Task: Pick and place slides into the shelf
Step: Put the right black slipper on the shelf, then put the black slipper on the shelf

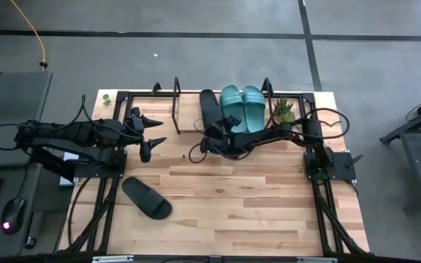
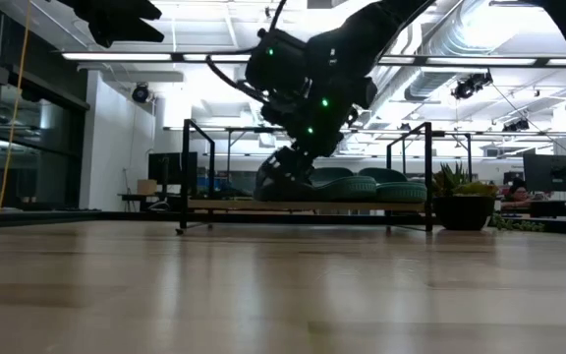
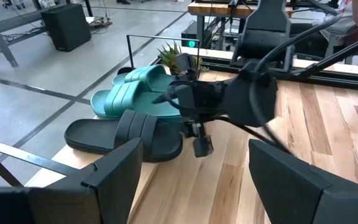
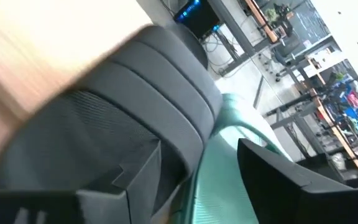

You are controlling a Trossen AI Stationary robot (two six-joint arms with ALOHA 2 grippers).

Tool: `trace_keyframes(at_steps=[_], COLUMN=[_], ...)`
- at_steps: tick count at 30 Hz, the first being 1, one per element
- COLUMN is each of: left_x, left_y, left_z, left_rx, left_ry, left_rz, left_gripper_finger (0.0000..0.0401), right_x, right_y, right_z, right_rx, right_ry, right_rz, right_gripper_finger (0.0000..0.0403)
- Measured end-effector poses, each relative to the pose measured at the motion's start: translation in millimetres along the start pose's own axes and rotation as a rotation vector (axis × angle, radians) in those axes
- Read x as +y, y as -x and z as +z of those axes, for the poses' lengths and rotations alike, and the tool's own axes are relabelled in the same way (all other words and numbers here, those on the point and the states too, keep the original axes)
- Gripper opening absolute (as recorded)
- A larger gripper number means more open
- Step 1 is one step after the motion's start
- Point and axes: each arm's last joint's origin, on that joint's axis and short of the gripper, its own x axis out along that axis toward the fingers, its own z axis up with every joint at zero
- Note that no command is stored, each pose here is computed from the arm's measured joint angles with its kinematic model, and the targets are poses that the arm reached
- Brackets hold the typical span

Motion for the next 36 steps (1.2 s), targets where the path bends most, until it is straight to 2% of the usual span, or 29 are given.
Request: trace_keyframes(at_steps=[5, 14, 19, 25, 30, 36], left_x=[0, 0, 2, 11, 20, 24], left_y=[0, 0, 4, 23, 40, 50], left_z=[0, 0, -3, -4, -8, -10], left_rx=[0.000, 0.003, 0.022, -0.012, -0.036, -0.053], left_ry=[0.000, -0.002, -0.011, 0.027, 0.064, 0.083], left_rz=[0.000, -0.003, -0.001, -0.005, -0.009, -0.011], left_gripper_finger=[0.0273, 0.0273, 0.0273, 0.0273, 0.0273, 0.0273], right_x=[4, 4, 4, 14, 24, 39], right_y=[18, 58, 77, 97, 118, 151], right_z=[15, 49, 64, 67, 64, 61], right_rx=[-0.047, -0.133, -0.174, -0.213, -0.253, -0.365], right_ry=[-0.008, 0.098, 0.162, 0.181, 0.195, 0.198], right_rz=[0.027, 0.099, 0.261, 0.537, 0.666, 0.808], right_gripper_finger=[0.0206, 0.0206, 0.0206, 0.0206, 0.0206, 0.0206])
